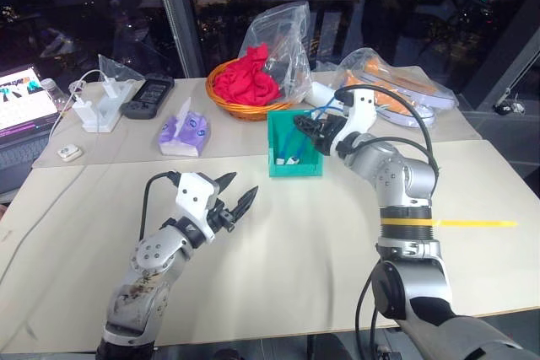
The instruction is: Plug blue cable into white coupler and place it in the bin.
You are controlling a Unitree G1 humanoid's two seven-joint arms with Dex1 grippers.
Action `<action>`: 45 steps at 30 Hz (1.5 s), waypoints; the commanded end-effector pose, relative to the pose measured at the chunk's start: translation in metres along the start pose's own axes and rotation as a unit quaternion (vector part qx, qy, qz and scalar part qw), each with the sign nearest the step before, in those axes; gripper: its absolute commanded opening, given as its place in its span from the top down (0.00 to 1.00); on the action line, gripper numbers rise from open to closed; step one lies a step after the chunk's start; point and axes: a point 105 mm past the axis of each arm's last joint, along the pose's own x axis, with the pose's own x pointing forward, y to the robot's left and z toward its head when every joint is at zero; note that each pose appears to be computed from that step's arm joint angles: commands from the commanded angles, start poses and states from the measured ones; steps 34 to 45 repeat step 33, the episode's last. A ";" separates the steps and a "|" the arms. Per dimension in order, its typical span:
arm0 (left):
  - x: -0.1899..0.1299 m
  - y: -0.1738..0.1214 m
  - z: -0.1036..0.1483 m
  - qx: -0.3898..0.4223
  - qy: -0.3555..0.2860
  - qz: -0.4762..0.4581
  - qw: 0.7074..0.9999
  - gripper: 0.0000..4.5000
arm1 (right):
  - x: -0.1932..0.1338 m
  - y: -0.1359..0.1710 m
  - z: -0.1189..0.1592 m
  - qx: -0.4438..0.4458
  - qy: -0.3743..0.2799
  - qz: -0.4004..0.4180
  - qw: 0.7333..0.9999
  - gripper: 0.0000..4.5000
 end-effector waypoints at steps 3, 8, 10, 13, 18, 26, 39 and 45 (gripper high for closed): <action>-0.004 0.011 0.009 0.004 -0.013 0.037 0.999 0.36 | -0.041 -0.005 0.046 -0.042 -0.072 0.014 0.996 0.02; -0.016 0.053 0.004 -0.020 -0.010 0.177 0.984 0.36 | -0.090 -0.045 0.001 -0.147 -0.010 -0.061 0.987 0.02; -0.022 0.064 0.003 -0.025 -0.014 0.223 0.974 0.36 | -0.104 -0.061 -0.022 -0.180 0.025 -0.107 0.977 0.02; -0.029 0.076 0.000 -0.037 -0.014 0.269 0.962 0.36 | -0.115 -0.080 -0.037 -0.165 0.007 -0.180 0.970 0.02; -0.042 0.092 -0.006 -0.051 -0.010 0.322 0.945 0.36 | -0.109 -0.072 -0.041 -0.204 -0.042 -0.215 0.954 0.02; -0.047 0.095 -0.015 -0.063 0.000 0.334 0.940 0.36 | -0.103 -0.075 -0.047 -0.199 -0.055 -0.225 0.952 0.02; -0.050 0.096 -0.020 -0.073 0.002 0.337 0.939 0.36 | -0.101 -0.078 -0.053 -0.200 -0.048 -0.228 0.952 0.02; -0.050 0.096 -0.020 -0.073 0.002 0.337 0.939 0.36 | -0.101 -0.078 -0.053 -0.200 -0.048 -0.228 0.952 0.02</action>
